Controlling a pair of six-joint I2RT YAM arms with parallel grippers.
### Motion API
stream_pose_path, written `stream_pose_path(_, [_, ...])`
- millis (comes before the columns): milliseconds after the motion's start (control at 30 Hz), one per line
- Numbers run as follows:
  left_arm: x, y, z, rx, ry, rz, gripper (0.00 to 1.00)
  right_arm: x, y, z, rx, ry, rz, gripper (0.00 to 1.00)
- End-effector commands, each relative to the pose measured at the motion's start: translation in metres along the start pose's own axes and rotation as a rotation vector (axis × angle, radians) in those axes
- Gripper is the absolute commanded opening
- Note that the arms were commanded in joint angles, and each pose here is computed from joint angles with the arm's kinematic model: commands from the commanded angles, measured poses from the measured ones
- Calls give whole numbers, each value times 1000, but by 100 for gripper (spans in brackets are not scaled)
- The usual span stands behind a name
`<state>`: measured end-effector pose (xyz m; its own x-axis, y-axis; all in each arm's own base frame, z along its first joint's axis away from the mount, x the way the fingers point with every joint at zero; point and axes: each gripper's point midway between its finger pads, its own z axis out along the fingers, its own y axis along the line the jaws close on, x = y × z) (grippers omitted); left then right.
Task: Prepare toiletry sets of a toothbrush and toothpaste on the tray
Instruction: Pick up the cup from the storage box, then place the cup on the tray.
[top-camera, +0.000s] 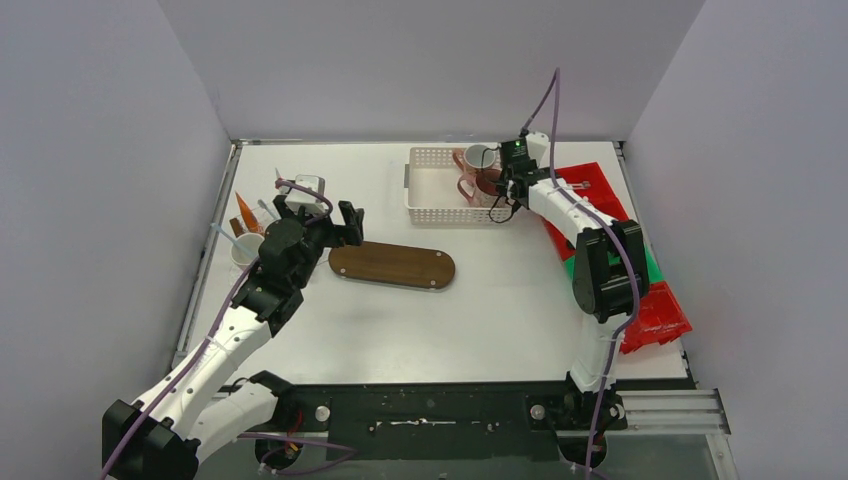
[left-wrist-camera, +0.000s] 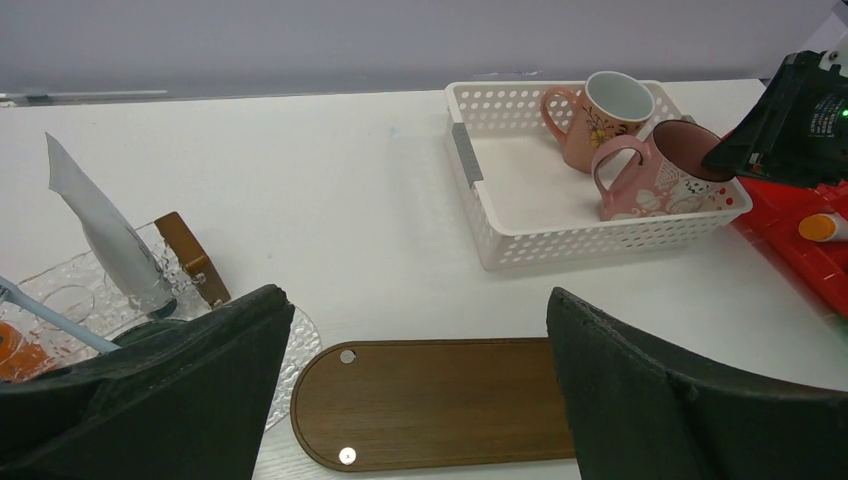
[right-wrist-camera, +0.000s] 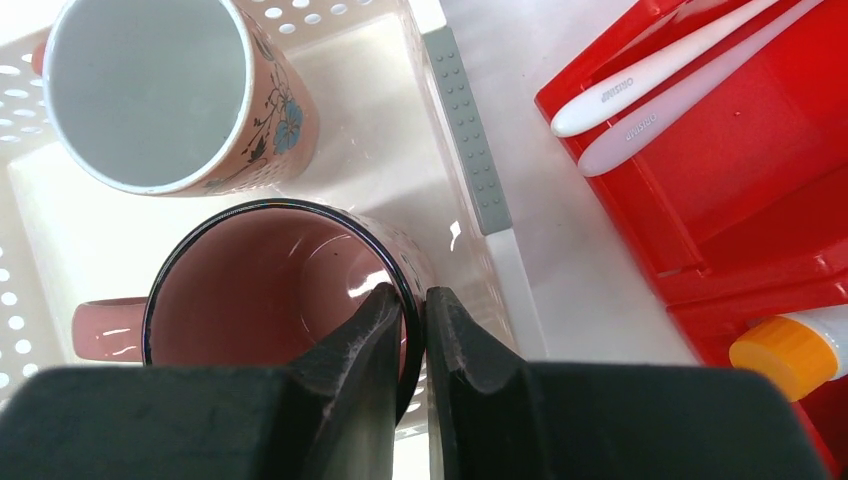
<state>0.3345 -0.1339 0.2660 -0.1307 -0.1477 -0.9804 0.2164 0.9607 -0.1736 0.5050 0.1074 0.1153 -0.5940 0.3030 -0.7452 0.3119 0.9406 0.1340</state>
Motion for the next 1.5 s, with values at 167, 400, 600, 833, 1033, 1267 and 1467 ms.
stream_pose_path(167, [-25, -14, 1, 59, -73, -7, 97, -89, 19, -59, -103, -211, -16, 0])
stream_pose_path(400, [-24, -17, 1, 79, -64, -7, 97, -108, 30, -98, -198, -272, -96, 0])
stream_pose_path(600, [-24, -23, 1, 108, -59, -6, 97, -117, 47, -136, -297, -326, -196, 0])
stream_pose_path(833, [-27, -25, -1, 121, -62, -5, 97, -91, 90, -173, -478, -332, -384, 0])
stream_pose_path(1033, [-29, -34, -4, 171, -61, -8, 97, -53, 129, -192, -662, -298, -527, 0])
stream_pose_path(1267, [-34, -33, -7, 169, -71, -16, 97, -9, 175, -204, -857, -263, -619, 0])
stream_pose_path(1467, [-41, -10, -9, 60, -94, -20, 97, 26, 218, -214, -1007, -249, -673, 0])
